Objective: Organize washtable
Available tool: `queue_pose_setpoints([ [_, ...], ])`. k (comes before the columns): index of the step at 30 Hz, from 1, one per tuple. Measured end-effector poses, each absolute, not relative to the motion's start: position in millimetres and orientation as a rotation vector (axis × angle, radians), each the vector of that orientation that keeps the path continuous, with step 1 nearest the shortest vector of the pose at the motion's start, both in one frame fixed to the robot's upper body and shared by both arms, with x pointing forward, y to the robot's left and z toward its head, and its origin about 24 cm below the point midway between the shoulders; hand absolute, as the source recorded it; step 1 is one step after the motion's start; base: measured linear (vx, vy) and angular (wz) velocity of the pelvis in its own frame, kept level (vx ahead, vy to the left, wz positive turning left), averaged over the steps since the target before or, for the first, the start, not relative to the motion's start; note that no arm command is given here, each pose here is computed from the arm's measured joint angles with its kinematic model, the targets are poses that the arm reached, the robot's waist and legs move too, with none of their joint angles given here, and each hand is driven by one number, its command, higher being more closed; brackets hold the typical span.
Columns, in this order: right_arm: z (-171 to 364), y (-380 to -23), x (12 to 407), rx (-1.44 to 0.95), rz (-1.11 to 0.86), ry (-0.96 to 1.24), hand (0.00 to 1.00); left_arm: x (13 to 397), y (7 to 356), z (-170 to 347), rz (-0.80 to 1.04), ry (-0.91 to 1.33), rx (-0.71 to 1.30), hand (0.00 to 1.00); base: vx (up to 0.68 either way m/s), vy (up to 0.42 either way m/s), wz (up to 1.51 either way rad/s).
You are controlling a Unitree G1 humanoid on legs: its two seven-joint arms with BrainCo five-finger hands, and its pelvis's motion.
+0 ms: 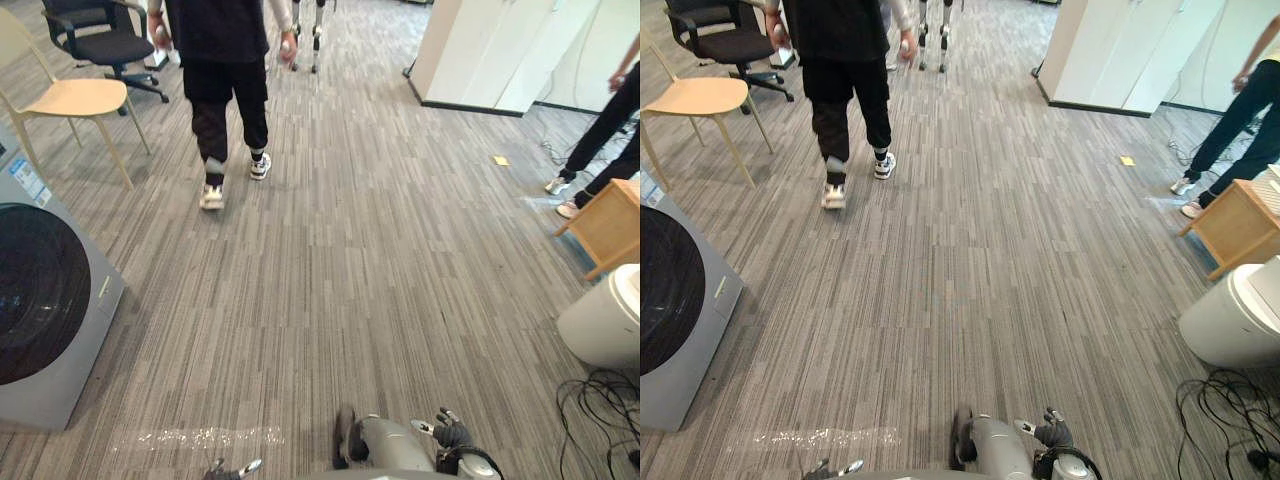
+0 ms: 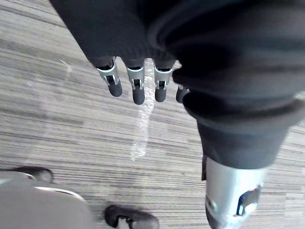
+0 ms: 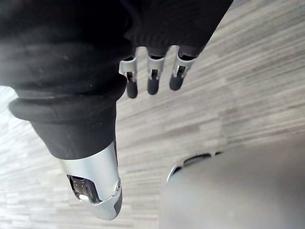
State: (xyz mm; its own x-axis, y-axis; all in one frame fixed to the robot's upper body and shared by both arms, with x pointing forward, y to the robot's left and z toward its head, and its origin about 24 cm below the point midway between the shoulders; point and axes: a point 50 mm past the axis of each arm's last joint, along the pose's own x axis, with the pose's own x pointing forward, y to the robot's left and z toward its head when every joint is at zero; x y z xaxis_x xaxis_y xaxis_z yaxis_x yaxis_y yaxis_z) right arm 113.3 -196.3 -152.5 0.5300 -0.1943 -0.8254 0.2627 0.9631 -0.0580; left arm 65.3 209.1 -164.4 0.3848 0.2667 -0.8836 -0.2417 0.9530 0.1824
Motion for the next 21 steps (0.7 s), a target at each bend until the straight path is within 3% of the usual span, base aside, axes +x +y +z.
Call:
queue_pose_setpoints([
  [5,-149.6,-200.2,117.5,0.059,-0.263,0.959,0.0,92.4,186.2,-160.7,0.358,1.044,-0.104,0.0,0.81,0.095,0.26],
  [8,-145.2,-209.9,120.4,0.025,-0.267,0.937,0.0,90.0,202.5,-157.2,0.42,1.017,-0.096,0.0,0.58,-0.076,-0.51],
  [12,-155.3,-184.2,111.2,0.048,-0.21,1.018,0.0,80.4,215.5,-154.0,0.463,1.002,-0.073,0.0,0.57,0.121,-0.31],
  [21,-158.5,-169.9,104.9,0.074,-0.197,1.037,0.0,65.2,219.8,-157.3,0.448,1.051,-0.034,0.0,0.63,0.412,-0.27],
])
